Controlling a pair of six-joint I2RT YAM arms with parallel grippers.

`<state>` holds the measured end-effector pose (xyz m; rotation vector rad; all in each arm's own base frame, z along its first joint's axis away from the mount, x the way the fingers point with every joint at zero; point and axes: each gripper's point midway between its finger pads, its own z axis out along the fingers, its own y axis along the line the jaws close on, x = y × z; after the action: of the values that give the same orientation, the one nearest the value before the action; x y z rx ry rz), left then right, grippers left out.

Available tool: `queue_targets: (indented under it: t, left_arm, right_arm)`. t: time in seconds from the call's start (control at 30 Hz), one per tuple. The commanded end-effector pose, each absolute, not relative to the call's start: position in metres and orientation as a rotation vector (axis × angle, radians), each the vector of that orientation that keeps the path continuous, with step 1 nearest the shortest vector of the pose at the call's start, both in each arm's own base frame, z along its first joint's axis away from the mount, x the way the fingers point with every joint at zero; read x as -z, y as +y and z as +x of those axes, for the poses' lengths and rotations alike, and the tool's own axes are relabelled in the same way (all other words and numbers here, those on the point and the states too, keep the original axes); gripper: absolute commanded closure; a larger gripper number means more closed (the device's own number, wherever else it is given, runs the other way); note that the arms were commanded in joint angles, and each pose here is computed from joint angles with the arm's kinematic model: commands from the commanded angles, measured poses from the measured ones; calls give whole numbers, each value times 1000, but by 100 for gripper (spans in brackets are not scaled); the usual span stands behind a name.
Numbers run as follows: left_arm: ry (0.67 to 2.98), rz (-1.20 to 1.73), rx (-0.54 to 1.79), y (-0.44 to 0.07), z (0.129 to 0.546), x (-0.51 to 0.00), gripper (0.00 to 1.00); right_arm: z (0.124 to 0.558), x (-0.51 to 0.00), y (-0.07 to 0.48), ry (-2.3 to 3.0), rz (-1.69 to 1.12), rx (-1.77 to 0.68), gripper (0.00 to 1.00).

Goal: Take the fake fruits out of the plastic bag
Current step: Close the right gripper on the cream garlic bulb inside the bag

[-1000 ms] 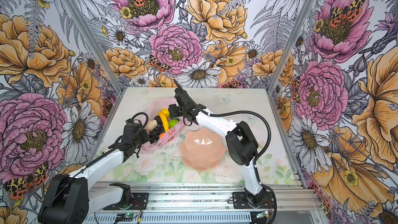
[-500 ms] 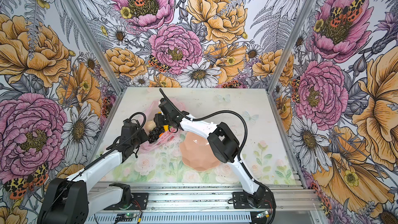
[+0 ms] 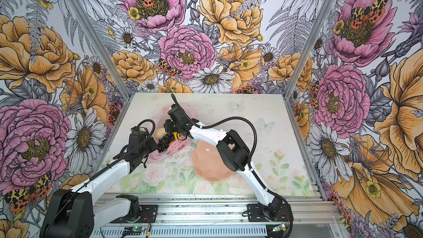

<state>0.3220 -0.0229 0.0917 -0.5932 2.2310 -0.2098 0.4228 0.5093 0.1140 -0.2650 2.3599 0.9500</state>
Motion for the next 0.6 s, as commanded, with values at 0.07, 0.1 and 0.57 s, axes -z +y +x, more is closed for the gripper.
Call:
queue_targets:
  t: [0.07,0.1,0.57]
  left_arm:
    - [2206,-598,235,-23,322,-97,100]
    - [2206,-599,234,-23,322,-97,100]
    - [2204,-593,237,-23,322,-98,100]
  right_arm:
    - [437,-111,510,2336,-224,-933,62]
    - [437,-110,510,2336,-224,-933,61]
    - [435,-103,521,2350,-248,-985,79]
